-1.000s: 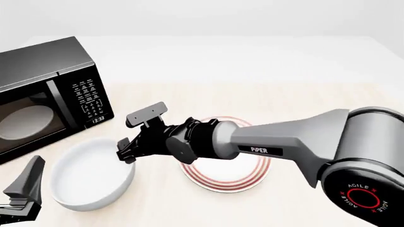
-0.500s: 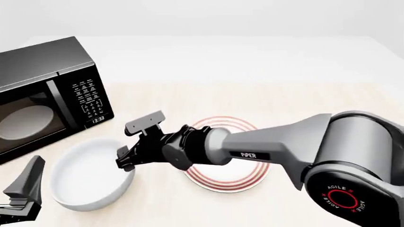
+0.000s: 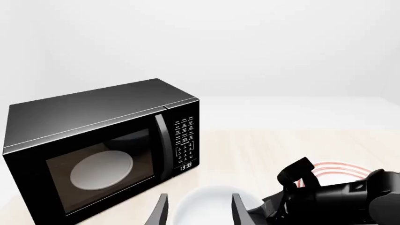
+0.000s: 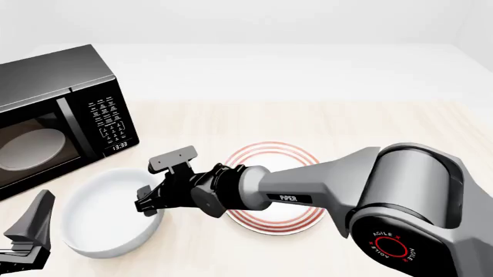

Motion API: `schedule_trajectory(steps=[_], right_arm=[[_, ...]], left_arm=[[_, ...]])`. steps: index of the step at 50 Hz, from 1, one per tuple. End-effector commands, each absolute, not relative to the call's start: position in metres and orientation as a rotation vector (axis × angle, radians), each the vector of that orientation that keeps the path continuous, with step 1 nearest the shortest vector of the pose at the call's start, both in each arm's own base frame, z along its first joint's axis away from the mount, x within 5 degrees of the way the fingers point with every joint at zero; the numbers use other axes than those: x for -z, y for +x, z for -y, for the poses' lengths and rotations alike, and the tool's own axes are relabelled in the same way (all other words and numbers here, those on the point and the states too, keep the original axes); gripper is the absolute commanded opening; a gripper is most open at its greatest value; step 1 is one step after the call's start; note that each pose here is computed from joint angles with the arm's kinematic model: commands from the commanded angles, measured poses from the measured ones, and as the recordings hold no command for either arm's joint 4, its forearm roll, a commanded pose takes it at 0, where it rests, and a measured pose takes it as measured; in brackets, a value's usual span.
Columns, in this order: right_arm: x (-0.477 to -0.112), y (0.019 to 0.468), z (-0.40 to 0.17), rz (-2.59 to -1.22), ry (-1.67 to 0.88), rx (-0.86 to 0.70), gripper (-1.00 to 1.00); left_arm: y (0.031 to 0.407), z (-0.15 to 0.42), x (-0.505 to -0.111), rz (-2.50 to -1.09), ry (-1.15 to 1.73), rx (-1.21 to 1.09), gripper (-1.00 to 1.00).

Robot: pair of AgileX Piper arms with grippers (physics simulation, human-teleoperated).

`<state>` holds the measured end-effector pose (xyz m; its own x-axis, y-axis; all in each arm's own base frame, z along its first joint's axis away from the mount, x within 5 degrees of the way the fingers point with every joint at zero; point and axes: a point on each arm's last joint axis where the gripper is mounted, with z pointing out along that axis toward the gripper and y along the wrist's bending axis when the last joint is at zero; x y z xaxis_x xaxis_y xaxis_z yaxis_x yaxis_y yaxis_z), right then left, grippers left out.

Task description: Put the white bowl to the right of the plate.

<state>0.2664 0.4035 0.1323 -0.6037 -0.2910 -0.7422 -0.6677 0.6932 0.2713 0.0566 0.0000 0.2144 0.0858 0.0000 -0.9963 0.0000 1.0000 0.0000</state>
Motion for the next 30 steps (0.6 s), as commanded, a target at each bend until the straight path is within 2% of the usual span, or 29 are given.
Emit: schedule_trajectory(steps=[1,3,4,12,19,30], right_arm=[[-0.115,0.261,-0.405,-2.229,-0.773,-0.685,1.00],[-0.113,0.260,-0.405,-2.233,-0.778,-0.683,1.00],[-0.114,0.261,-0.404,-2.231,-0.781,-0.678,-1.00],[-0.121,0.264,-0.400,-2.225,-0.773,-0.674,-1.00],[-0.141,0.266,-0.390,-2.198,-0.767,-0.671,-1.00],[-0.208,0.262,-0.366,-2.088,-0.791,-0.667,-1.00]], left_arm=[[0.057,0.000,-0.214,-1.485,0.000,0.000,1.00],[0.057,0.000,-0.214,-1.485,0.000,0.000,1.00],[0.057,0.000,-0.214,-1.485,0.000,0.000,1.00],[0.057,0.000,-0.214,-1.485,0.000,0.000,1.00],[0.057,0.000,-0.214,-1.485,0.000,0.000,1.00],[0.057,0.000,-0.214,-1.485,0.000,0.000,1.00]])
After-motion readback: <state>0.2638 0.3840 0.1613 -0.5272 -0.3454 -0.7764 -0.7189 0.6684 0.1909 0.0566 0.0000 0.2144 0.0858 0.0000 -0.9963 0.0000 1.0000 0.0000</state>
